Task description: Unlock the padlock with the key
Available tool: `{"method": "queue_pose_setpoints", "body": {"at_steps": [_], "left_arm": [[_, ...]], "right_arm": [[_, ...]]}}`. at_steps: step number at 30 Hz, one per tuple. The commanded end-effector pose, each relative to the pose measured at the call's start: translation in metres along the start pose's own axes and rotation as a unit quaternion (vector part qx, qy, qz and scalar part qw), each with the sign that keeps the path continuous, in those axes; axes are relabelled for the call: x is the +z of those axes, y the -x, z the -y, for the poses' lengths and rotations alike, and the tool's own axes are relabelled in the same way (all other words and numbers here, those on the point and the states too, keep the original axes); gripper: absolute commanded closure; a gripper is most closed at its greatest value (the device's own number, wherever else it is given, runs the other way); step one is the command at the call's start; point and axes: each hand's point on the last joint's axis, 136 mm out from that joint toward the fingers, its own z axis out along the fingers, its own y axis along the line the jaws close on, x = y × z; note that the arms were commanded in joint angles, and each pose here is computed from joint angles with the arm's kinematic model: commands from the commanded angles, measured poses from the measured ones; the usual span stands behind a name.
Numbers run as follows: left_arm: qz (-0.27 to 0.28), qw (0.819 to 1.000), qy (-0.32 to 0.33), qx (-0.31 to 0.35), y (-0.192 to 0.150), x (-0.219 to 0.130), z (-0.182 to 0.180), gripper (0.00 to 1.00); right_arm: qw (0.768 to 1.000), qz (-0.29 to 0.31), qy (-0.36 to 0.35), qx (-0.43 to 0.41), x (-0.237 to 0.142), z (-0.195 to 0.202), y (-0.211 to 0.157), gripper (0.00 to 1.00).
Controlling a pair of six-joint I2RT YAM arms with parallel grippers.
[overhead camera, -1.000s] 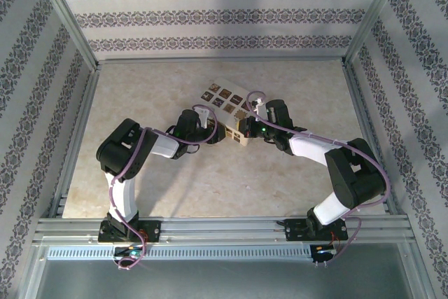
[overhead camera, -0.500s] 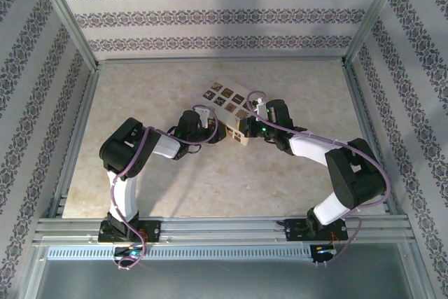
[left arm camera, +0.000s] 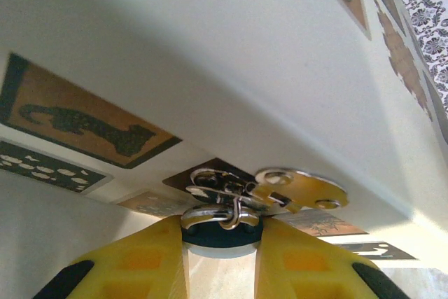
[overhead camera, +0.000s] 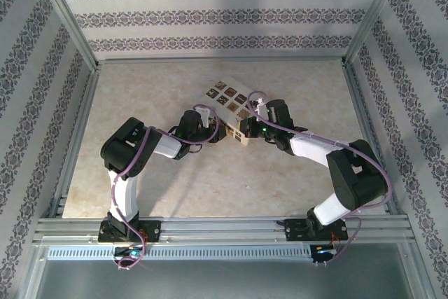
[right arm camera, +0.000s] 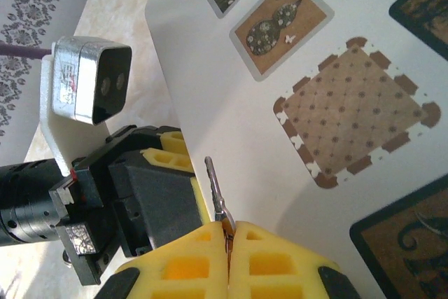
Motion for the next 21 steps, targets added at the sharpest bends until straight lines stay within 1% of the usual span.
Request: {"method": "queue_pose_setpoints", "body": {"at_steps": [1, 6, 11, 16, 21], "left_arm": [[0.032, 0.999, -0.030, 0.020, 0.018, -0.009, 0.029, 0.76], [0.040, 0.998, -0.038, 0.006, 0.023, -0.019, 0.038, 0.75], [0.041, 0.998, -0.050, -0.021, 0.028, -0.028, 0.054, 0.75], [0.024, 0.997, -0.061, -0.049, 0.030, -0.032, 0.069, 0.75], [0.005, 0.995, -0.070, -0.072, 0.029, -0.034, 0.080, 0.76]], "right_arm": [[1.000, -0.006, -0.001, 0.003, -0.010, -0.009, 0.001, 1.00], [1.000, 0.004, 0.014, -0.008, -0.027, -0.024, 0.002, 1.00], [0.999, 0.003, 0.028, -0.045, -0.038, -0.041, -0.022, 1.00], [0.997, 0.000, 0.022, -0.080, -0.038, -0.040, -0.052, 1.00], [0.994, -0.003, -0.004, -0.114, -0.031, -0.027, -0.072, 1.00]]}}
